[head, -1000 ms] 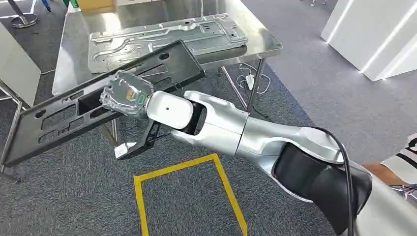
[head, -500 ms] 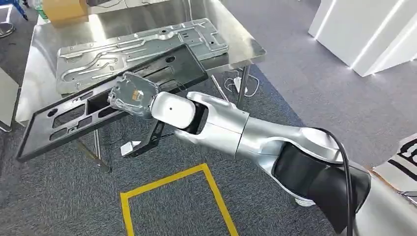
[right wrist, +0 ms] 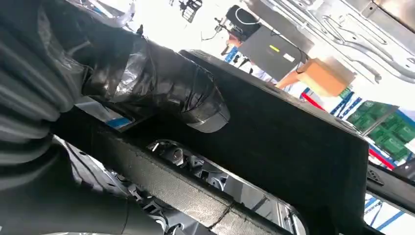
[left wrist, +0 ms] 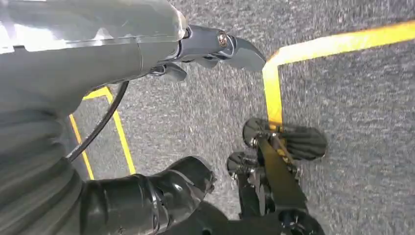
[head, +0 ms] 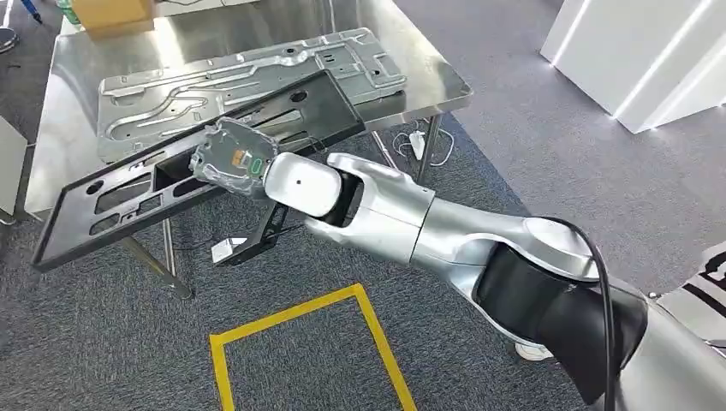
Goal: Take the parts from the cabinet and place them on the table.
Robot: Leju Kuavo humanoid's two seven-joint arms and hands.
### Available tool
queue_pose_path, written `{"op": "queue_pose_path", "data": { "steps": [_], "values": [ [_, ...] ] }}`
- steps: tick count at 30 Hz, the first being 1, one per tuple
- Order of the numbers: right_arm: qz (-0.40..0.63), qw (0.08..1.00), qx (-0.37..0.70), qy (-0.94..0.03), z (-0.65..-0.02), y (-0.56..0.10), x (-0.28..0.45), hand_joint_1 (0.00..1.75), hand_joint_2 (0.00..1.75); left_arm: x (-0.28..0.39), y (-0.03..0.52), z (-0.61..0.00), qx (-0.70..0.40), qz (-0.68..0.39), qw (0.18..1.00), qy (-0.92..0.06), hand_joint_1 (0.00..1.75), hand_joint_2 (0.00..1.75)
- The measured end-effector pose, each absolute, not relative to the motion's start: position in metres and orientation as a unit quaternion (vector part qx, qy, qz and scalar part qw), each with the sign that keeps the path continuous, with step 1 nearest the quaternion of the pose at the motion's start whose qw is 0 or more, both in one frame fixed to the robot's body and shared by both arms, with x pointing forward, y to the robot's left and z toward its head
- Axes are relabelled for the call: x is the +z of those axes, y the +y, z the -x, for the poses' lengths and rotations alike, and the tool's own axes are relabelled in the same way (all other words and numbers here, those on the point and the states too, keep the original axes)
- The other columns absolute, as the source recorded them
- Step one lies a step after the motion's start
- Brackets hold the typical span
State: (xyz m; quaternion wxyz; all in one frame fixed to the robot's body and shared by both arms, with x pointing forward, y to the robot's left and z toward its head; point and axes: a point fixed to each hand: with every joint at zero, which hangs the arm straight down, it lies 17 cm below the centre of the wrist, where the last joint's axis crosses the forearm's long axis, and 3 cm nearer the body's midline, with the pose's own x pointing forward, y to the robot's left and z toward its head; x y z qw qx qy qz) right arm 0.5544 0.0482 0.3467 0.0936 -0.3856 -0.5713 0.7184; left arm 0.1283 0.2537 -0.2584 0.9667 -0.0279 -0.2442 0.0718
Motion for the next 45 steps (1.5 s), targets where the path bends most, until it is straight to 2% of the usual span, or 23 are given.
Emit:
{"op": "queue_pose_path", "data": {
  "steps": [22,45],
  "values": [
    [0.389,0.099,0.721,-0.565,-0.564,0.039,0.335,1.75,1.75,-0.262,0.253,-0.123,0.085,0.028,0.971,-0.220,0.00,1.75],
    [0.366,0.123,0.736,-0.556,-0.564,0.034,0.289,1.75,1.75,-0.266,0.252,-0.104,0.086,0.027,0.974,-0.206,0.00,1.75]
  ]
}}
